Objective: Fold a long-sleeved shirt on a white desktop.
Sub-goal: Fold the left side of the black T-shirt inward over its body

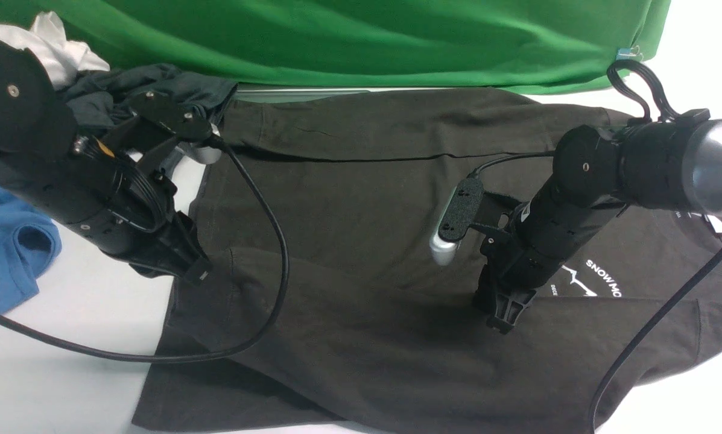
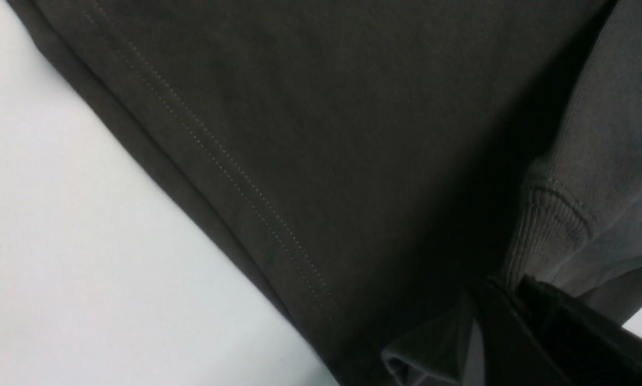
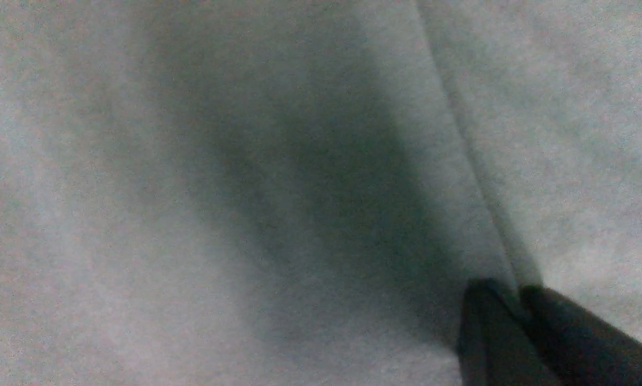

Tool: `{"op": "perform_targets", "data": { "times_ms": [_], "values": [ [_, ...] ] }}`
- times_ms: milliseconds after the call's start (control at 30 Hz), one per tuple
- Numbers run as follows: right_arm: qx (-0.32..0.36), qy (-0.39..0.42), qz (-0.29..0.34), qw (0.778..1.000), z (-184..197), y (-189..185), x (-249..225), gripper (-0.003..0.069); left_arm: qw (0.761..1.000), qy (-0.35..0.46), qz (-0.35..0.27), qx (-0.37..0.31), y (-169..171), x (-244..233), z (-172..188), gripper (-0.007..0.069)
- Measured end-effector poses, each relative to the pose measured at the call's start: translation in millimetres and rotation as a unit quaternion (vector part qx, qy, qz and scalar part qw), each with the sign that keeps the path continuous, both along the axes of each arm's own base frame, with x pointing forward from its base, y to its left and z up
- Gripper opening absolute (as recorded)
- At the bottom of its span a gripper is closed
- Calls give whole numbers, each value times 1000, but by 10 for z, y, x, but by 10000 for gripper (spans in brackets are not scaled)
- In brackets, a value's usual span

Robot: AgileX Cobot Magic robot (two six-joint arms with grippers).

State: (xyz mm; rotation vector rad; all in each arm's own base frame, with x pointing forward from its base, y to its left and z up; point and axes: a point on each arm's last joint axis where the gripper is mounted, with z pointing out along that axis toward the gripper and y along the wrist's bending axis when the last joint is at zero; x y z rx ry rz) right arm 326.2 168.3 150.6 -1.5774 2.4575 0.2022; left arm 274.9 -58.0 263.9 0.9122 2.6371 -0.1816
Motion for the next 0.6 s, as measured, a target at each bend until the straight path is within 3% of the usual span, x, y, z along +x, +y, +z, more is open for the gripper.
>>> {"op": "perform_targets", "data": {
  "times_ms": [333,600],
  "values": [
    [4,-11,4,1000,298,-40,-71,19,1000,6,-1,0,0,-11,-3,39],
    [28,-49,-56,997,471,-94,-11,19,999,-39,12,-4,0,70,24,39]
  ]
}}
